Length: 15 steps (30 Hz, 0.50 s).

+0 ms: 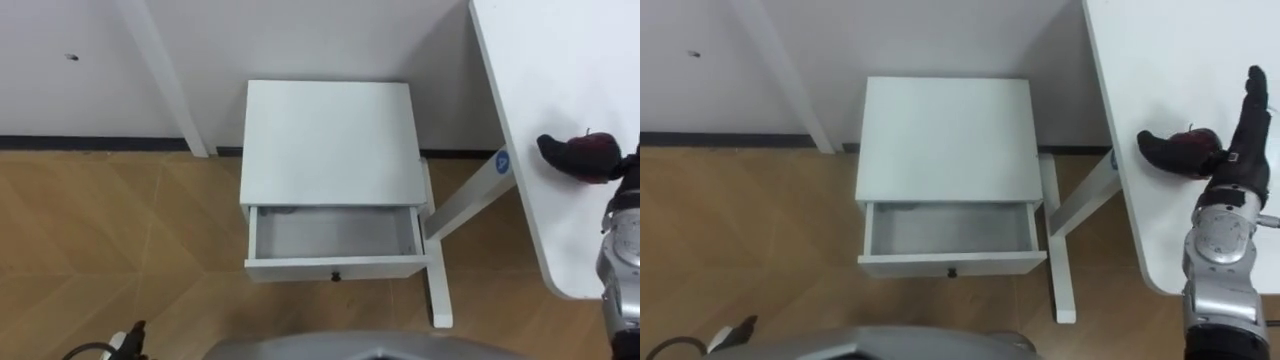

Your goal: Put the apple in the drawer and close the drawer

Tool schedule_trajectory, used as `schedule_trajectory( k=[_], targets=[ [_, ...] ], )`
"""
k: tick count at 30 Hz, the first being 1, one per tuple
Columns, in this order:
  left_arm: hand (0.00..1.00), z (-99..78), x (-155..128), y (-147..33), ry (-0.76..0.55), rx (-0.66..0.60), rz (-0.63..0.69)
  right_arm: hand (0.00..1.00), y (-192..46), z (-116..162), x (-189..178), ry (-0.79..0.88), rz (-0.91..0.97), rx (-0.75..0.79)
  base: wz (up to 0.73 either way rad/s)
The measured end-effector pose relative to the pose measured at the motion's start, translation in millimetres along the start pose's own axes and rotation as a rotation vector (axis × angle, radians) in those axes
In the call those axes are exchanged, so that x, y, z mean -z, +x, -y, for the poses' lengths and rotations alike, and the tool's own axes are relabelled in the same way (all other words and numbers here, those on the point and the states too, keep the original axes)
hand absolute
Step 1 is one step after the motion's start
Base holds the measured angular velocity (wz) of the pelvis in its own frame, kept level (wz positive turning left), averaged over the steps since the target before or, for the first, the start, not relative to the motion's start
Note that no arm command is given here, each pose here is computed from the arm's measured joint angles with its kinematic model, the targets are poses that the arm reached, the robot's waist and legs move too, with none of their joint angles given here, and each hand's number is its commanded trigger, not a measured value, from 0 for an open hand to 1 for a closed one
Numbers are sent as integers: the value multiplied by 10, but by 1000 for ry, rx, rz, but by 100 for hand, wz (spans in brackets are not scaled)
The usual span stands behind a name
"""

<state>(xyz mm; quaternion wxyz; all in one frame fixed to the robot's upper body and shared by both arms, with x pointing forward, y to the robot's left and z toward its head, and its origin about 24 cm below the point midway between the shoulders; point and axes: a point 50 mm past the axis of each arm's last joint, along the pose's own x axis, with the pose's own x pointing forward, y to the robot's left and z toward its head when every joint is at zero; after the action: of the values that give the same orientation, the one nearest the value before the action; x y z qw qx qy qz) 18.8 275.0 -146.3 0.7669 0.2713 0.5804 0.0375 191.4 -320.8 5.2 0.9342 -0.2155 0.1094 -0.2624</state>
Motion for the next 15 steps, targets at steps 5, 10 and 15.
schedule_trajectory(
  k=[5, 10, 15],
  targets=[
    [0, -1, -9, 0, -1, 0, 9, 0, -8, -8, 60, -39, -18, -14, 0],
    [0, 15, 22, -3, -1, 5, 1, 0, -39, -4, 224, -56, -88, -18, 0],
    [0, 28, 37, -3, -2, 9, -7, 100, -63, -2, 321, -64, -122, -20, 0]
  ],
)
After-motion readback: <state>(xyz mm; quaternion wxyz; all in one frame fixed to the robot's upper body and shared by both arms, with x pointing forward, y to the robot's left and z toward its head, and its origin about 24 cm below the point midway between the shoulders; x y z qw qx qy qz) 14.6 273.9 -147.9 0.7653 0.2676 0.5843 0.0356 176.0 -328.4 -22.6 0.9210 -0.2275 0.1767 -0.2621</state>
